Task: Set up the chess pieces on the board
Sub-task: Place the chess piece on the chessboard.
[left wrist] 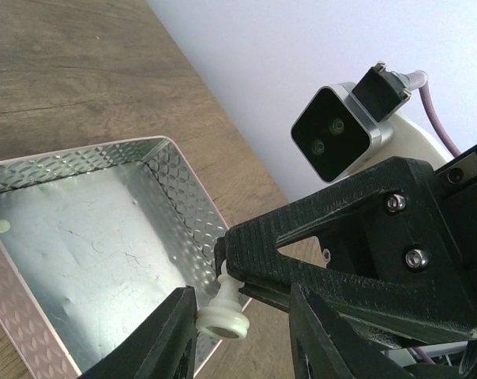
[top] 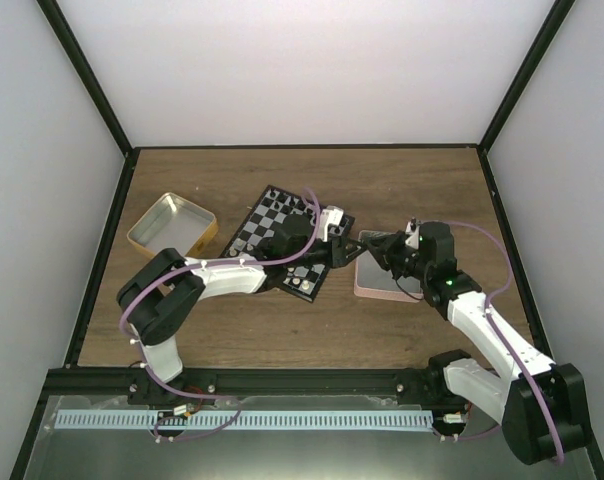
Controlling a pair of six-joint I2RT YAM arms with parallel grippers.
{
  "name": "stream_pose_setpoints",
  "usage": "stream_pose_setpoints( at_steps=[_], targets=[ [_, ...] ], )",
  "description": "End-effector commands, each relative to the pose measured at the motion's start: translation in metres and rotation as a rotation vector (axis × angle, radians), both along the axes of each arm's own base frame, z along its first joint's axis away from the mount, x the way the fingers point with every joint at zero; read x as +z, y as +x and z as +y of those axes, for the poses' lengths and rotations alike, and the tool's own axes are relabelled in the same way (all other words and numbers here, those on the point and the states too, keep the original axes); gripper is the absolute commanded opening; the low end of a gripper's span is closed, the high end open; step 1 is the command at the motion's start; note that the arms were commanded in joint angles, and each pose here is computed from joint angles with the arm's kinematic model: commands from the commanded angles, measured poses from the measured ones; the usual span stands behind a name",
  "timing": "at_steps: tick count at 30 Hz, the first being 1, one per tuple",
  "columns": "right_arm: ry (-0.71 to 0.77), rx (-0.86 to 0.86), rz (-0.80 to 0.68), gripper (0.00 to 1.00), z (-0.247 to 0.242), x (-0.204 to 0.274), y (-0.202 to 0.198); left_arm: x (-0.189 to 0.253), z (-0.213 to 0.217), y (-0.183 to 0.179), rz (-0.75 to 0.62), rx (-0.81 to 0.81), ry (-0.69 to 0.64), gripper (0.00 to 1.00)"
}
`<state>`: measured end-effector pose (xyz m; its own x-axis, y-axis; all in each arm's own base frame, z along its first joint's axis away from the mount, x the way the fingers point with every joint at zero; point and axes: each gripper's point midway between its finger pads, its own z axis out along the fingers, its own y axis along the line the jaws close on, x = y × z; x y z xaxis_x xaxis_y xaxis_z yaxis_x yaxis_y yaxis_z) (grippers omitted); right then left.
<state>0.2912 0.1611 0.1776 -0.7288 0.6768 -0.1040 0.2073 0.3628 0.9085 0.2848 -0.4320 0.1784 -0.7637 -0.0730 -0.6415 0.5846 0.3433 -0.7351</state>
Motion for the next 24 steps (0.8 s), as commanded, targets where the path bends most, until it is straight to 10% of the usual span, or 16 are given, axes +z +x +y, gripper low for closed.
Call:
stream_pose_setpoints(
  at_steps=[1,10,17,24],
  targets=[
    [0.023,0.033,0.000,0.01,0.007,0.004,-0.005,0.004,-0.007,-0.001,-0.031,-0.024,-0.015,0.32],
    [0.025,0.048,-0.008,0.05,0.009,0.005,-0.006,0.001,-0.006,0.001,-0.070,-0.022,0.010,0.07],
    [-0.129,0.156,-0.133,0.49,0.009,0.011,-0.007,-0.001,0.001,-0.012,-0.144,-0.080,0.066,0.06],
    [-0.063,0.467,-0.315,0.41,0.036,0.048,-0.039,0.013,0.022,-0.041,-0.320,-0.186,0.094,0.05]
  ],
)
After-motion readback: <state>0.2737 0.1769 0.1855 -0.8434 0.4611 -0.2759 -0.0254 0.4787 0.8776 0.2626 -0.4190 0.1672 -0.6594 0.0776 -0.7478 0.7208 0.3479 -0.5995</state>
